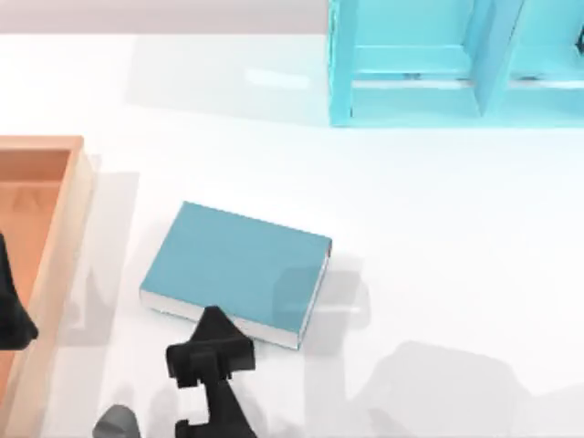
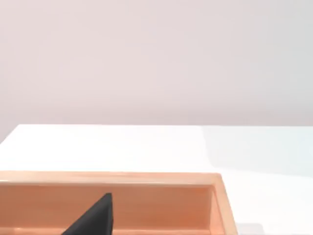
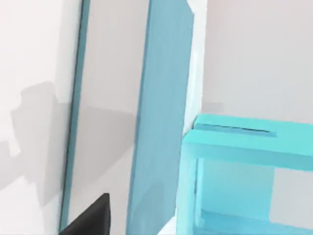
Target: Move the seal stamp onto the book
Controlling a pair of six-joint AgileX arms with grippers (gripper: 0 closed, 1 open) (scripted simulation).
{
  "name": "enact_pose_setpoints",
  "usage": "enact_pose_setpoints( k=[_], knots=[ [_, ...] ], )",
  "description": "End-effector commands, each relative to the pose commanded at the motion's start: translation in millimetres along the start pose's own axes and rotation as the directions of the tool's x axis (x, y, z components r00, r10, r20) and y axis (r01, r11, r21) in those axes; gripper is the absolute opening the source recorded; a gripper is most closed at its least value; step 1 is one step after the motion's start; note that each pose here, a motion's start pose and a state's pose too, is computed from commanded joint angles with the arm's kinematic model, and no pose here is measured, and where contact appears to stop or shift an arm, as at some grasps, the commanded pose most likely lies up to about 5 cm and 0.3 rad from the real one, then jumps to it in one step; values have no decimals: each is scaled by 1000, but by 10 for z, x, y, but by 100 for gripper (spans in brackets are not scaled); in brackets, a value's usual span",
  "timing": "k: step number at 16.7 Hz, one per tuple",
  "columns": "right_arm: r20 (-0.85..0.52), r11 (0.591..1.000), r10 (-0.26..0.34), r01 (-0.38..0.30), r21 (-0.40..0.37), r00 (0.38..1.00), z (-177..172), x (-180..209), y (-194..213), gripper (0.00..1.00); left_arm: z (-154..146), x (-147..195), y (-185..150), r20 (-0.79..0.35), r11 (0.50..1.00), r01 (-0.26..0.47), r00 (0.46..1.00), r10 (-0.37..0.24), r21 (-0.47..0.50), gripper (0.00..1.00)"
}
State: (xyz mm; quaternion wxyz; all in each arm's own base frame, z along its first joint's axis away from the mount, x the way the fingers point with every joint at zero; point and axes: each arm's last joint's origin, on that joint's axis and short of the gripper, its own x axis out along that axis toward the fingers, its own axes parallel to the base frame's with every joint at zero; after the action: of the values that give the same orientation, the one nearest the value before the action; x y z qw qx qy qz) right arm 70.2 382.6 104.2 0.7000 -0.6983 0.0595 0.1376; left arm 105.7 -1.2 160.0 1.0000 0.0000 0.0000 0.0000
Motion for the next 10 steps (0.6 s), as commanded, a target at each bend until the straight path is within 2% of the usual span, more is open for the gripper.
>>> enact_pose_setpoints(
  k=[3,7,10],
  knots=[
    [12,1000,-14,14,14,1000,-3,-156,-21,100,0,0,0,0,1000,0,1000,0,0,100],
    [9,1000,-12,12,13,1000,2,-136,-17,100,0,0,0,0,1000,0,1000,0,0,100],
    [-2,998,14,-14,68,1000,-121,-39,-169,100,0,0,0,0,1000,0,1000,0,0,100]
  ],
)
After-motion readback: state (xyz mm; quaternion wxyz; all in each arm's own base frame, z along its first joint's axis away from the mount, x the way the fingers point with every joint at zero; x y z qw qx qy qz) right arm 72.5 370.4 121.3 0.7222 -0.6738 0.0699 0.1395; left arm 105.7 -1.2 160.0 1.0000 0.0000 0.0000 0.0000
